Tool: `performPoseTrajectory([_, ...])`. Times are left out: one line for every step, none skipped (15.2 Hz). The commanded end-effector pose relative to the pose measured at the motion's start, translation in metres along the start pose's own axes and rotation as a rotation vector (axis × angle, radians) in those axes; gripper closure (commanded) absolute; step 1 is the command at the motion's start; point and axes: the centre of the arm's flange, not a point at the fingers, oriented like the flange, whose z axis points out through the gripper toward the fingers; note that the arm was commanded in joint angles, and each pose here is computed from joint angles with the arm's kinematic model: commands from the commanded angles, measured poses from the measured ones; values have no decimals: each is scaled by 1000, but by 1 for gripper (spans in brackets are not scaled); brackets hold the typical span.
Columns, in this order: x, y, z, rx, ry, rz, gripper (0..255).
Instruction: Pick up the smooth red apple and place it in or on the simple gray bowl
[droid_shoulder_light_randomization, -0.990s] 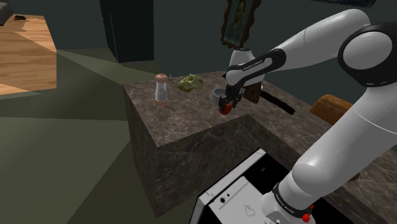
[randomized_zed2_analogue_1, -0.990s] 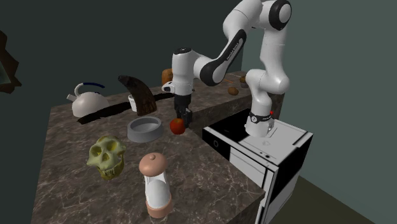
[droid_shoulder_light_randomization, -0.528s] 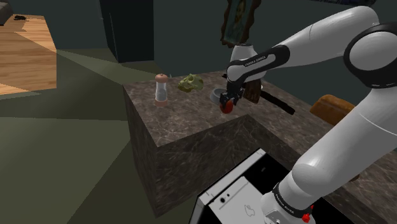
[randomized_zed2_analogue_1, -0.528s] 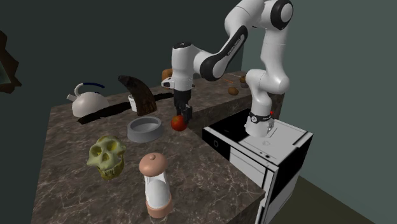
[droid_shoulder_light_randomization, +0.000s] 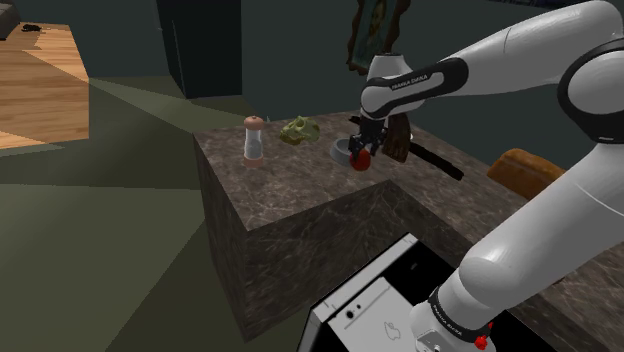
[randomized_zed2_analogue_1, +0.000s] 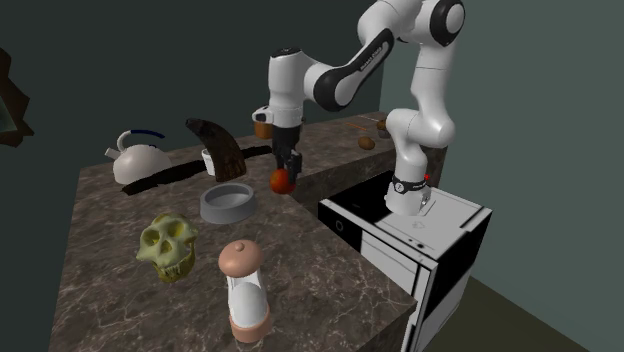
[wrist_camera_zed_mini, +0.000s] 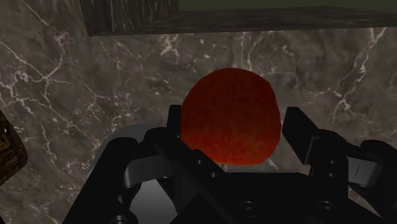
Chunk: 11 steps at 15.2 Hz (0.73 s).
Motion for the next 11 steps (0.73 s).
performPoseTrajectory([0,0,-11,0,0,0,255])
performPoseTrajectory([0,1,-16,0,0,0,255])
performPoseTrajectory([0,2,-22,0,0,0,255])
performPoseTrajectory([0,2,-27,0,0,0,255])
performPoseTrajectory([0,3,-32,0,0,0,255])
performPoseTrajectory([0,3,-37,0,0,0,255])
performPoseTrajectory([0,4,-43,0,0,0,255])
performPoseTrajectory([0,4,-48,0,0,0,255])
performPoseTrajectory([0,5,-53,0,0,0,255])
performPoseTrajectory([0,5,-58,0,0,0,255])
performPoseTrajectory([0,5,-59,0,0,0,255])
